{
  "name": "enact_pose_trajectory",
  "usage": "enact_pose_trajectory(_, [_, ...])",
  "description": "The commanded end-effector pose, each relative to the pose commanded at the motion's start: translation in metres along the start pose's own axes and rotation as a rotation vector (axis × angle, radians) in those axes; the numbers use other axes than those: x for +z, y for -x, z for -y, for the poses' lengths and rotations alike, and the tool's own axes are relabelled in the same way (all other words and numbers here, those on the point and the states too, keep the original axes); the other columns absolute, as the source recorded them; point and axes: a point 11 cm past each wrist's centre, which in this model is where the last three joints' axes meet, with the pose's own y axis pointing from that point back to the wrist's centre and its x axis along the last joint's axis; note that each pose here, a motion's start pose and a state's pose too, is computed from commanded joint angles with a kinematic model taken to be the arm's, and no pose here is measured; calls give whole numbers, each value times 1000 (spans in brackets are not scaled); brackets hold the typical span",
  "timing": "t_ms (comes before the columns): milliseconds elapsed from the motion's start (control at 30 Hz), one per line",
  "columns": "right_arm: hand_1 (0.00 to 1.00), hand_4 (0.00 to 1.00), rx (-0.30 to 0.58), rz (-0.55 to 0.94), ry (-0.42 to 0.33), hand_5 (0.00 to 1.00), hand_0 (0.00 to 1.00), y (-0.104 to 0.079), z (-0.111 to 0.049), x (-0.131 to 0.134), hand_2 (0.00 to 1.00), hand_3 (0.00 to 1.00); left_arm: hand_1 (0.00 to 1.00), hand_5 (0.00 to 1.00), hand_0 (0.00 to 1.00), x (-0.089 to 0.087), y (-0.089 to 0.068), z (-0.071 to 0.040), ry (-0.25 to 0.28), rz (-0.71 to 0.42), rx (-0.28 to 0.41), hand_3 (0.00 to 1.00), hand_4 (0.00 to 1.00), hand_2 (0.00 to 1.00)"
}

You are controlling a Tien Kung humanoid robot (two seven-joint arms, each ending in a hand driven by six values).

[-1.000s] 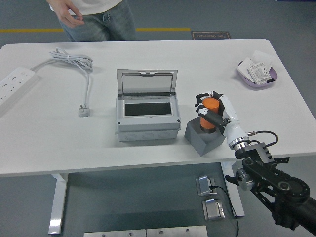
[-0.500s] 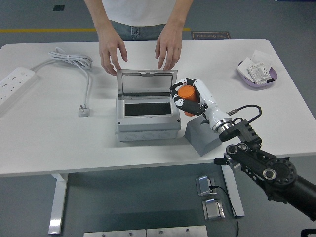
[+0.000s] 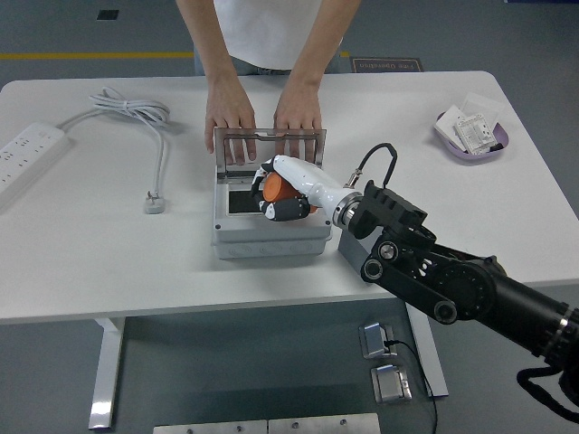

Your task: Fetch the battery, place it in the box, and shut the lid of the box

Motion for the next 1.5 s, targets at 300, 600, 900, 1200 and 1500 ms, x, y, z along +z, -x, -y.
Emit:
enact_pose_trajectory(300, [223,2,19,-157,21,2,121,-10,11,-3,261,264,790,956,794,2,-2,-1,-1,6,5,976,815,782])
enact_pose_trajectory(600, [224,2,59,-114,-5,2,123,-8,15,-5,263,272,790,954,792,4,-1,-1,4,12,3,976,813,782])
enact_pose_trajectory(900, [225,2,108,-72,-32,2,125,-15,17,1,262,276,789,953,792,7,-1,-1,8,21,5,976,812,782])
enact_pose_trajectory(1200, [591,223,122,-41,-60,135,488,-14,15,1,588,643,789,954,793,9,-2,-1,11,27,6,976,814,783])
enact_pose_trajectory(1500, [637,282,121,-26,-57,112,534,-10,14,5,621,657,788,953,792,9,-1,-1,11,31,5,975,814,782])
